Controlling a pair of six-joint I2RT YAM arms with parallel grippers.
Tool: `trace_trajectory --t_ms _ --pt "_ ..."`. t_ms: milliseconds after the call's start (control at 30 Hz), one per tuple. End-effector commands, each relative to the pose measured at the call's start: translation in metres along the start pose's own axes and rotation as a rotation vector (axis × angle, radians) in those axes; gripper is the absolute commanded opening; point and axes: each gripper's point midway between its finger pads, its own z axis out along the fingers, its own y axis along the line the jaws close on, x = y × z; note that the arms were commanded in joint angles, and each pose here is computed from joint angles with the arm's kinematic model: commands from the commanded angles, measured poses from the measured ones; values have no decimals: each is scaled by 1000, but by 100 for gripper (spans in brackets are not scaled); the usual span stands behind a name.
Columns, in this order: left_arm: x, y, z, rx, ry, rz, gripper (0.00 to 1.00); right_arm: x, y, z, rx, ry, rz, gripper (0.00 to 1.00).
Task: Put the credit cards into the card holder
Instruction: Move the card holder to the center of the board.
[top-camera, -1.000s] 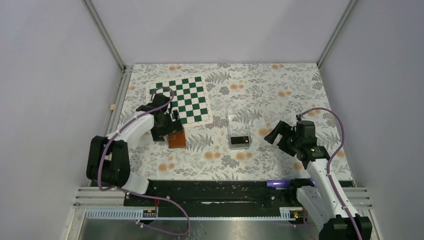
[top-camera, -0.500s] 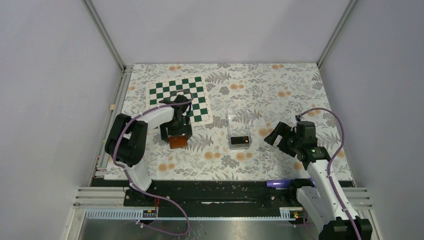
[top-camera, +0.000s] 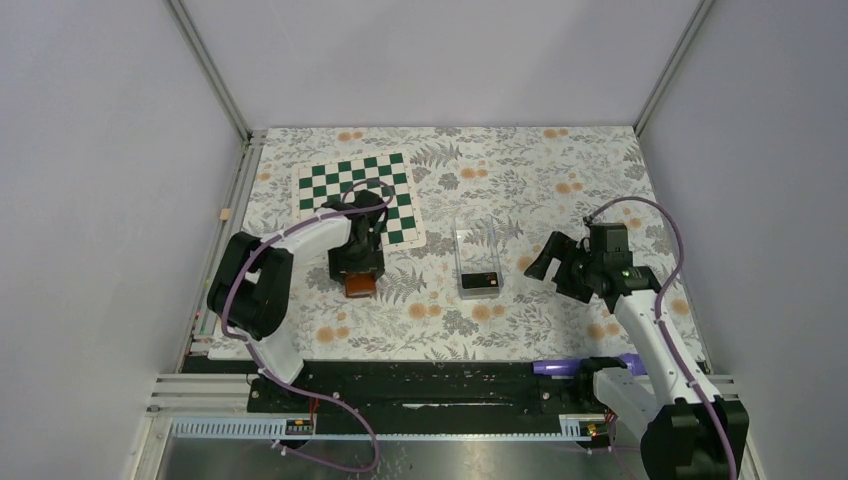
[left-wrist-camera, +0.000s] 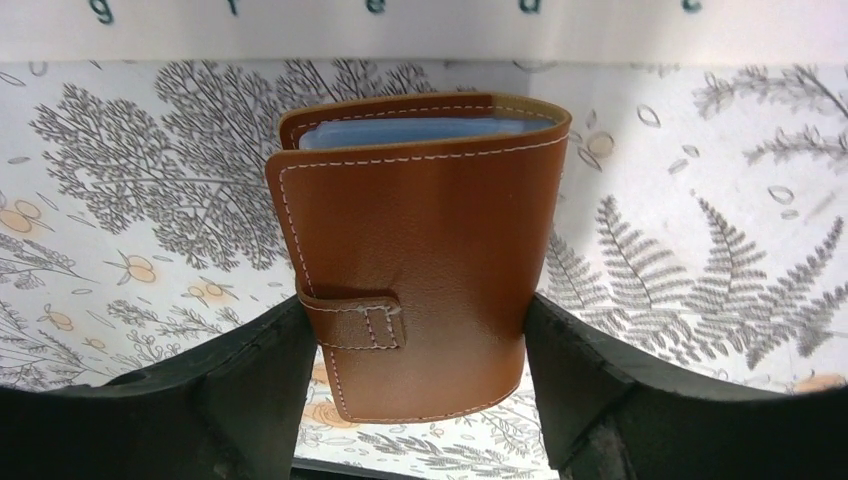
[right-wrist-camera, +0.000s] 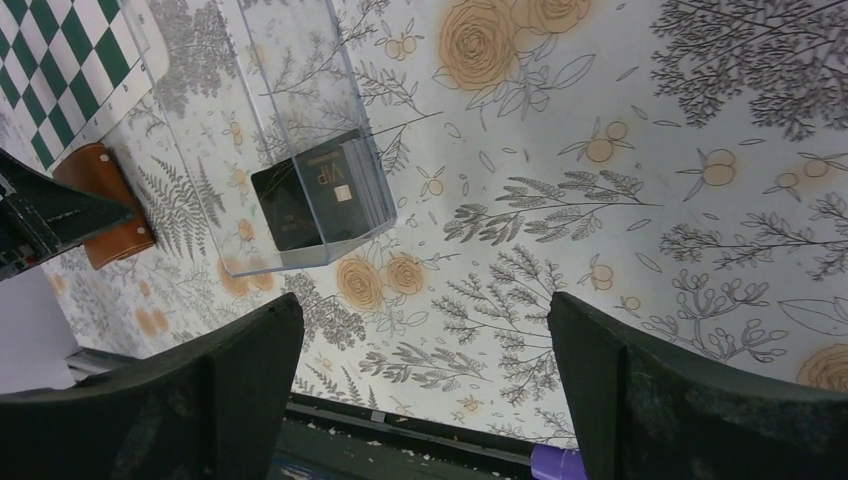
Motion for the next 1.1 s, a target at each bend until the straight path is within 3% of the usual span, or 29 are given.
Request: trace_trajectory --t_ms 0,133,500,733,1067 --pt "5 -11 -20 65 -44 4 67 1 23 -4 -38 63 -20 99" --pt "17 -17 -28 93 -56 24 67 9 32 0 42 126 -68 99" --pt "39 -28 -29 137 -50 51 68 35 46 27 146 302 -19 82" --pt "49 -36 -20 143 -32 71 68 37 52 42 172 268 67 76" --pt "61 -41 -11 157 -8 76 69 40 60 71 191 286 106 57"
